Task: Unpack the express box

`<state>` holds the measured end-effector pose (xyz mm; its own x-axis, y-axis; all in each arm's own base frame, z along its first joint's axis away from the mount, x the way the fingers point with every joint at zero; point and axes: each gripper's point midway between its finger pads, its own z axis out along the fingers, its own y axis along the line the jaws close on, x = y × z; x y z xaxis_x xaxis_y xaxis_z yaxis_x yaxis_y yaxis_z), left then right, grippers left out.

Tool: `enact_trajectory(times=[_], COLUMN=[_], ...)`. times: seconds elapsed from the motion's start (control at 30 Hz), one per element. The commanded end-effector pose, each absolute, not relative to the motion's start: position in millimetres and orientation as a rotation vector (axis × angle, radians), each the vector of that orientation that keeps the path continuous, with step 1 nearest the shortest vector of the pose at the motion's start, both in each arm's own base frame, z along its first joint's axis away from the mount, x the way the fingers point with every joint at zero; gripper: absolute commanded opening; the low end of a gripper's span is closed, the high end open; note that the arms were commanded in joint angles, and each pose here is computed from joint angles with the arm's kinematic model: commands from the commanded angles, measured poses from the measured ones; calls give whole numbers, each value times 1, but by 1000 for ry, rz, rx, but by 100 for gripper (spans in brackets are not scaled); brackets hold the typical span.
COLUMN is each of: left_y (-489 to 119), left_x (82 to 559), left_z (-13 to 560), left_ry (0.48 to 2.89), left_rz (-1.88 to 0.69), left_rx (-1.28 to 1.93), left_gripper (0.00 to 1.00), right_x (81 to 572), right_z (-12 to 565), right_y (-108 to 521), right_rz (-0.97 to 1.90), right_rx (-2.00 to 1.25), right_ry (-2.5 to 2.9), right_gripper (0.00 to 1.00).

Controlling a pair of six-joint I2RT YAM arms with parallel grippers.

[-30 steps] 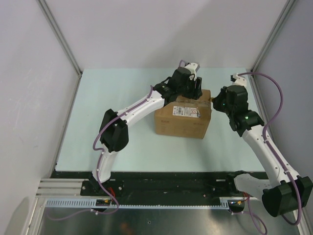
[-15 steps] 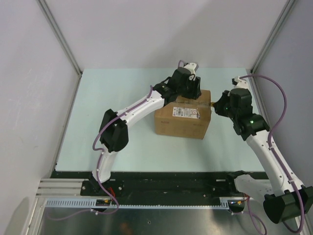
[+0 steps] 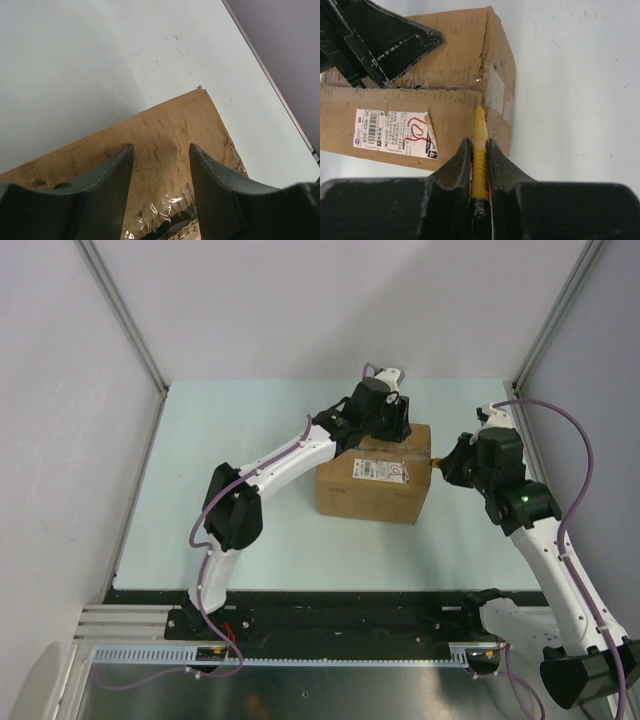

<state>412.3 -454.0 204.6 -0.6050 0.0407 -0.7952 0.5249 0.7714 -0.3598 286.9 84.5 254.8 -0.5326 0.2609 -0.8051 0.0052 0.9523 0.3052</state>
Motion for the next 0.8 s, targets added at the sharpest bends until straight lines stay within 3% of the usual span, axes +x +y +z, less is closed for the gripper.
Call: enact_trajectory(times=[0.0,0.13,0.43,0.6,0.77], left_y=[-417,-416,-420,-429,-438], left_x=[374,373,376,380,390], left_z=[95,93,107,144,219], left_ry=[2494,2498,2459,2343,2164], left_rz=[-537,-534,-553,-599,-663], left_rx=[467,469,506,625,646], left_gripper=[56,56,57,73,86], right_x=[251,244,252,267,285], right_z=[218,212,257,284,292], right_y=[100,102,82,66,70], right_rz=[409,429,381,336,360], right_rx=[104,122,211,328,335], right_ry=[2283,2289,2098,1949,1902], right_gripper=[0,0,0,0,0])
